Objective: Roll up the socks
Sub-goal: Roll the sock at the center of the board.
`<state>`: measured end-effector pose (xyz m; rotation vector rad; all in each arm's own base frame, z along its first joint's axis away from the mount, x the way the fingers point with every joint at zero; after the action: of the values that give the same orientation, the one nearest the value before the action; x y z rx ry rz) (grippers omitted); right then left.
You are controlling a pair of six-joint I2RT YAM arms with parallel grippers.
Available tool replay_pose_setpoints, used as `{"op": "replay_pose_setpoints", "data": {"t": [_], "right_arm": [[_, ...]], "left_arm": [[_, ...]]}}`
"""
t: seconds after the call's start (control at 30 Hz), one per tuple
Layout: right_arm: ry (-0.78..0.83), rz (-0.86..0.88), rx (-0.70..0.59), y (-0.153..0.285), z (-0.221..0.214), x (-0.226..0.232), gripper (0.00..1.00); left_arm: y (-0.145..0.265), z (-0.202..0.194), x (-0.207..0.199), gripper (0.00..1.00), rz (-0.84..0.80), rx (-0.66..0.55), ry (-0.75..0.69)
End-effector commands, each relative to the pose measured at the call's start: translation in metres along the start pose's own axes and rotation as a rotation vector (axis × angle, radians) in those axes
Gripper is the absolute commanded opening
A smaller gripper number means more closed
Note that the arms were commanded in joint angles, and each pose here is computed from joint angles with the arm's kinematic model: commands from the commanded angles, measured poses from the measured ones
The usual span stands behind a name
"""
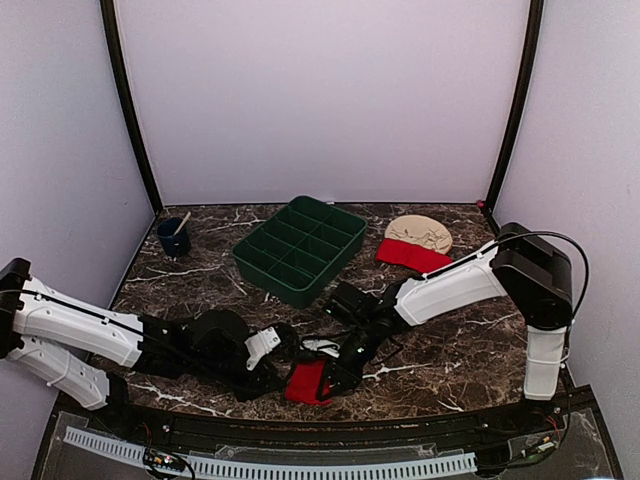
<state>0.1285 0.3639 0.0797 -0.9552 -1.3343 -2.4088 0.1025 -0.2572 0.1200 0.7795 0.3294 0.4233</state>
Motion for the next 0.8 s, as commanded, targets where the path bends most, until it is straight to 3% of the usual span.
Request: {"op": "replay_pose_setpoints", "data": {"t": [0.0, 0.47, 0.77], "right_arm": [[-0.037, 0.029, 0.007, -0.006, -0.008, -0.005, 0.04], [-0.044, 0.047, 0.011, -0.007, -0.01, -0.006, 0.05], [-0.046, 0.057, 0.014, -0.007, -0.013, -0.005, 0.06]], "left_arm": [[-0.005, 0.009, -0.014, 0.36, -0.102, 0.009, -0.072], [-0.02, 0.012, -0.029, 0.38, -0.202, 0.105, -0.166], [-0.031, 0.011, -0.028, 0.39, -0.177, 0.14, -0.218]]}}
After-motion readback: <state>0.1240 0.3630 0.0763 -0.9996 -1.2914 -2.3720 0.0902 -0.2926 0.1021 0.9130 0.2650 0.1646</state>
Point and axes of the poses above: each gripper's point midway between its finger pads, its own y axis back along the fingers, its own x axis along the line the jaws close on, z = x × y, the point moved 8 cm from there along y, back along the fingers, and after that the axes turned 1 degree about -y, right-handed, at the moved point
